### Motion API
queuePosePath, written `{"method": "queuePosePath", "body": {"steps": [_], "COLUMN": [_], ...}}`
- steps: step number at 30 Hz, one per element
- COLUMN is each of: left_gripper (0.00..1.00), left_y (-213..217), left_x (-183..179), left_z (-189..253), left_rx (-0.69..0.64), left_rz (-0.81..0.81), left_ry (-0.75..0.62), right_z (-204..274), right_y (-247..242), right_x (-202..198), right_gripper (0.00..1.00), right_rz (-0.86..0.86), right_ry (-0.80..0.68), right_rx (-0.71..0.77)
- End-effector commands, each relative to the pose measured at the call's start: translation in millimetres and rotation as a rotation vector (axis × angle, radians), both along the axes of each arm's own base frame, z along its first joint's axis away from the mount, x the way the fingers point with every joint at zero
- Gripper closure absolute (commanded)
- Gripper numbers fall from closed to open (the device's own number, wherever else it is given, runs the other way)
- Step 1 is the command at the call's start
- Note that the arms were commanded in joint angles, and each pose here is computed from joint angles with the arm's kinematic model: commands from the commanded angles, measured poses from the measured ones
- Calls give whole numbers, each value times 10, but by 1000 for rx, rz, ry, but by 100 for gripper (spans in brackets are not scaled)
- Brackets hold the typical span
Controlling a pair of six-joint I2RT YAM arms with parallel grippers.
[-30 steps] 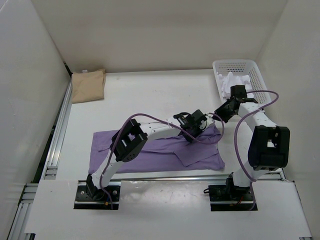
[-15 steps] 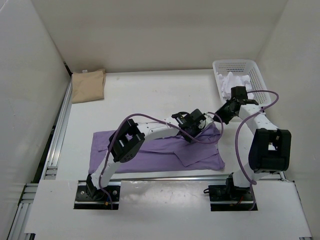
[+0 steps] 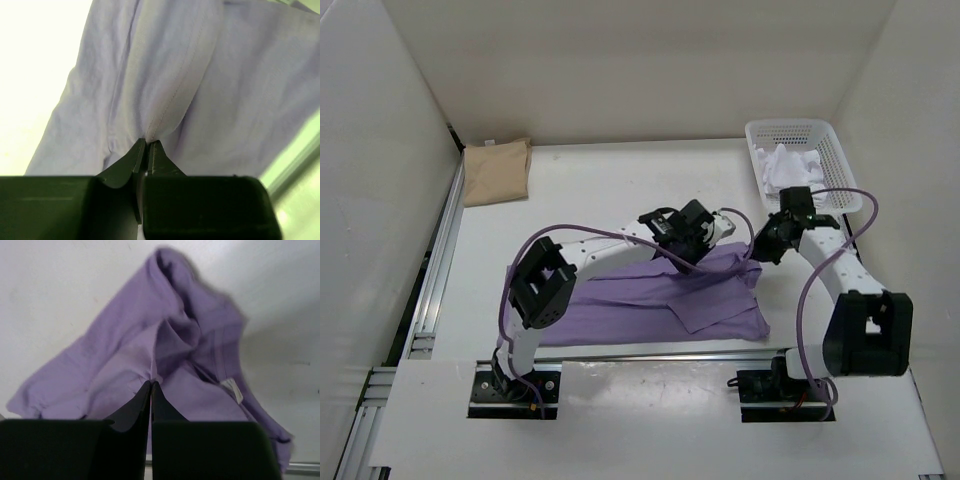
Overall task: Fold and stack the t-shirts
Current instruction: Fold the other side of the tshirt into a rectangle
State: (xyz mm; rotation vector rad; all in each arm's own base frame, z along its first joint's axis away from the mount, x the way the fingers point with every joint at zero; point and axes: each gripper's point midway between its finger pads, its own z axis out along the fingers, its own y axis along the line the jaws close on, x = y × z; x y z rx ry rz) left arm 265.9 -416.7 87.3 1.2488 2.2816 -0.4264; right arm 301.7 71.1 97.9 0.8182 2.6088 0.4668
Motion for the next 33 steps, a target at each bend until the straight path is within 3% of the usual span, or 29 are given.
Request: {"method": "queuePosePath", "body": {"steps": [1, 6, 15, 25, 28, 31, 33], "left_gripper": [90, 90, 90, 78, 68, 42, 28], "left_y": [149, 198, 292, 336, 355, 384, 396], "left_x": [-270, -416, -578, -684, -697, -735, -747], "left_z": [110, 18, -11, -211, -215, -196, -3], "left_rx": [-12, 7, 38, 87, 94, 105, 78], "left_rz": [-51, -76, -94, -103, -102, -104, -108], "left_ry": [119, 189, 264, 315, 321, 339, 353], "right_z": [-143, -423, -399, -633, -647, -611, -520], "right_y": [50, 57, -81, -77, -69, -123, -180], "right_x": [-462, -886, -1127, -1392, -1455, -1510, -1448], "right_gripper": [100, 100, 100, 99, 87, 68, 65], "right_rz": [83, 24, -21, -12, -8, -17, -32], "right_ry": [74, 174, 174, 253, 269, 264, 226], "right_rx": [-56, -43, -98, -89, -82, -108, -137]}}
